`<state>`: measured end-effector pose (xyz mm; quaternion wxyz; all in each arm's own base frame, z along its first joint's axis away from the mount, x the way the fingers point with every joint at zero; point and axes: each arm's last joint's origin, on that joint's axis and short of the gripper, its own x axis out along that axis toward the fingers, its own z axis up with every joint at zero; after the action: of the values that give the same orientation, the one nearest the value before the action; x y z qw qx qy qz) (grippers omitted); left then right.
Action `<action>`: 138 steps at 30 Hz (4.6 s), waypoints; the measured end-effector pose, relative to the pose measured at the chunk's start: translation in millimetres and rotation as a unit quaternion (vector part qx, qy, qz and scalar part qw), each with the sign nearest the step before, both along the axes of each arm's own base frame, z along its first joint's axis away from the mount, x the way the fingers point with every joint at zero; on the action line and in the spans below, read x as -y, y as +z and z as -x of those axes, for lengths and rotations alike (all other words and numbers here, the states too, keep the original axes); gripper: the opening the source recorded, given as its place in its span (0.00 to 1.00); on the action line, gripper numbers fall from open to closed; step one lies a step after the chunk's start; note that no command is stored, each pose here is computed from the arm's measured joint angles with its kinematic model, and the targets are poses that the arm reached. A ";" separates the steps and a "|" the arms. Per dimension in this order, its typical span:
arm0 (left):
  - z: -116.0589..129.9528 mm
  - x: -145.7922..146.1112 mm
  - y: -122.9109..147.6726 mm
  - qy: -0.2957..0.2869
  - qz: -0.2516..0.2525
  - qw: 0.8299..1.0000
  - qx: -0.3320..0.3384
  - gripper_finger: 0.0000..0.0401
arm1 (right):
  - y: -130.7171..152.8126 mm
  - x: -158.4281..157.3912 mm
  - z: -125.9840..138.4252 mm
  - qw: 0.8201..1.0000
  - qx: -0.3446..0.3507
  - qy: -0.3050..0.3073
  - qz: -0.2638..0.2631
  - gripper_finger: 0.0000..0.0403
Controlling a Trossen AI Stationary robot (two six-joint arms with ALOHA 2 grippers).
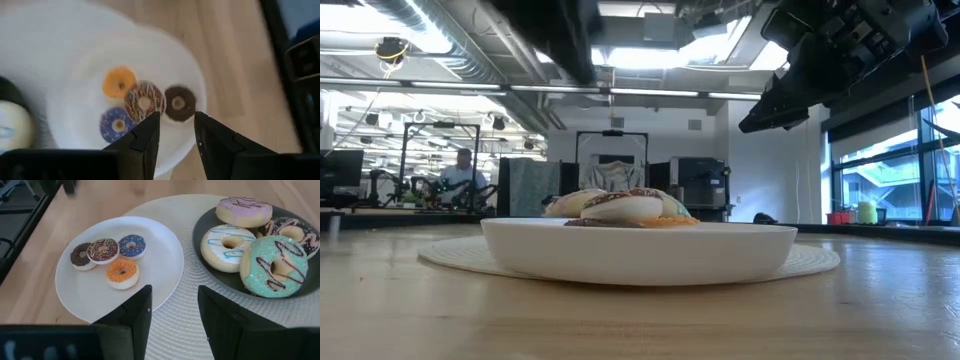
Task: Pick & Place donuts
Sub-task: Return to Home Position
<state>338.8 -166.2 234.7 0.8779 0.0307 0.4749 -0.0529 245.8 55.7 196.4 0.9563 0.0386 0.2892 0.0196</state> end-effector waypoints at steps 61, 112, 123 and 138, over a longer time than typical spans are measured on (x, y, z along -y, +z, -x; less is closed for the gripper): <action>223.3 -179.4 -41.6 0.021 0.187 0.853 0.487 0.29 | -27.7 52.8 132.8 0.942 0.293 -0.161 -0.026 0.40; 236.9 -167.7 -61.7 0.119 0.089 0.853 0.500 0.28 | -23.2 57.6 151.0 0.926 0.320 -0.194 0.040 0.40; 241.8 -166.9 -66.5 0.112 0.099 0.865 0.480 0.29 | -23.1 60.2 152.0 0.917 0.316 -0.236 0.062 0.40; 240.8 -166.4 -67.7 0.104 0.099 0.870 0.472 0.29 | -23.4 60.1 151.7 0.919 0.299 -0.216 0.139 0.40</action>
<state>98.0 0.2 166.9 0.9963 -0.0850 -0.0029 0.0130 94.2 -4.5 173.0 0.9749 -0.0411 -0.0255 -0.2171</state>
